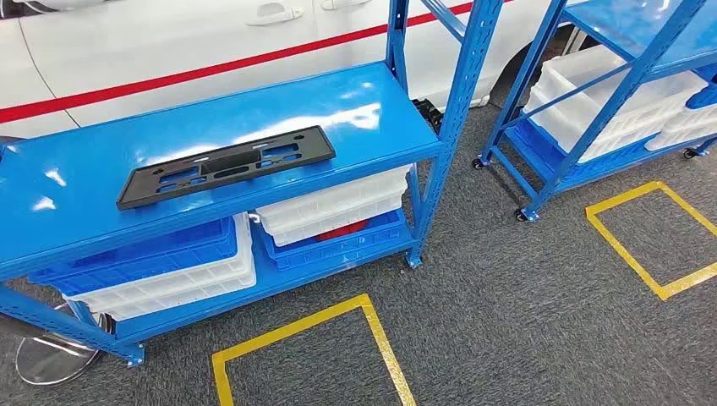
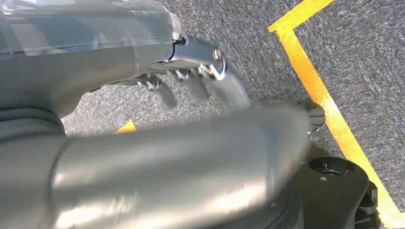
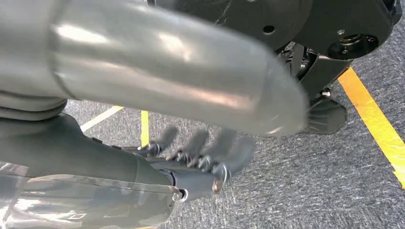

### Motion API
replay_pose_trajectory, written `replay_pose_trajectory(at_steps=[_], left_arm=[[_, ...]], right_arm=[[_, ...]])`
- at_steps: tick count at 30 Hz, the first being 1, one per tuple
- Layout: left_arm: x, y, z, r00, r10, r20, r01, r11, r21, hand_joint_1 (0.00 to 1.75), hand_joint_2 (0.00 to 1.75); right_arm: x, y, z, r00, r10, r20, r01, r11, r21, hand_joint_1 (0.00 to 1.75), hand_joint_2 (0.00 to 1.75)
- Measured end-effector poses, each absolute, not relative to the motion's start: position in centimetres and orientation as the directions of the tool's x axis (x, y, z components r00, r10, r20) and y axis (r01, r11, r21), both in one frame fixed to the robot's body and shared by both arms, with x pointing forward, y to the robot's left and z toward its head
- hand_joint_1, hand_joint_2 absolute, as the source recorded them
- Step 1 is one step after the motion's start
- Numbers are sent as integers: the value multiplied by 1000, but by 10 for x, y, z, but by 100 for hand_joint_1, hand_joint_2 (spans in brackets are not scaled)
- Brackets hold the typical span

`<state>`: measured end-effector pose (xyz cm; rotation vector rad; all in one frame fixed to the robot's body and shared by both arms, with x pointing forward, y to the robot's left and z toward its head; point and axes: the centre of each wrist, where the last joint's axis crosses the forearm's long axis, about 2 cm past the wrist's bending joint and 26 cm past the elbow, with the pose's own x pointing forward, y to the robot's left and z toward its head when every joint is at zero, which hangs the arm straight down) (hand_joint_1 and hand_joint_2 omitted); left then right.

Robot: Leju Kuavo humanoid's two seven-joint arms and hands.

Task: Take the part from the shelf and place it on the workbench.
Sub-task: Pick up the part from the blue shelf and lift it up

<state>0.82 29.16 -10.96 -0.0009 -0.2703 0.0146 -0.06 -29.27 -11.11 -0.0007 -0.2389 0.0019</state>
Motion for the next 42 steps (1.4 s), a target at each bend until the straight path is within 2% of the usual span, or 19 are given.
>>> replay_pose_trajectory(at_steps=[6,10,12,14,16,18,25,33,37,42], left_arm=[[8,292,-110,964,15,267,-14,1000,-3,0,175],[8,292,-110,964,14,267,-14,1000,-3,0,175],[9,293,-110,963,14,269,-15,1000,1,0,175],[12,295,-110,962,17,273,-20,1000,11,0,87],[15,298,-110,960,19,280,-26,999,22,0,0],[18,300,-110,958,20,288,-32,999,34,0,0],[26,306,-110,951,43,306,-68,995,72,0,0],[32,305,-110,944,73,321,-108,990,92,0,0],[35,305,-110,941,72,331,-112,988,103,0,0],[39,304,-110,936,80,342,-123,986,109,0,0]], right_arm=[[-1,-293,-111,972,2,237,-2,1000,-1,0,0],[-1,-293,-111,972,2,237,-2,1000,-1,0,175],[1,-293,-111,971,5,239,-4,1000,-4,0,175],[4,-295,-111,970,10,243,-7,1000,-14,0,175],[9,-296,-111,969,19,245,-12,1000,-28,0,87],[13,-297,-111,969,26,247,-16,999,-43,0,0],[27,-299,-110,962,12,274,10,997,-77,0,0],[57,-300,-107,908,-49,415,86,994,-69,0,0],[82,-297,-102,844,-70,533,98,995,-24,0,175],[119,-292,-90,715,-113,690,106,993,53,0,175]])
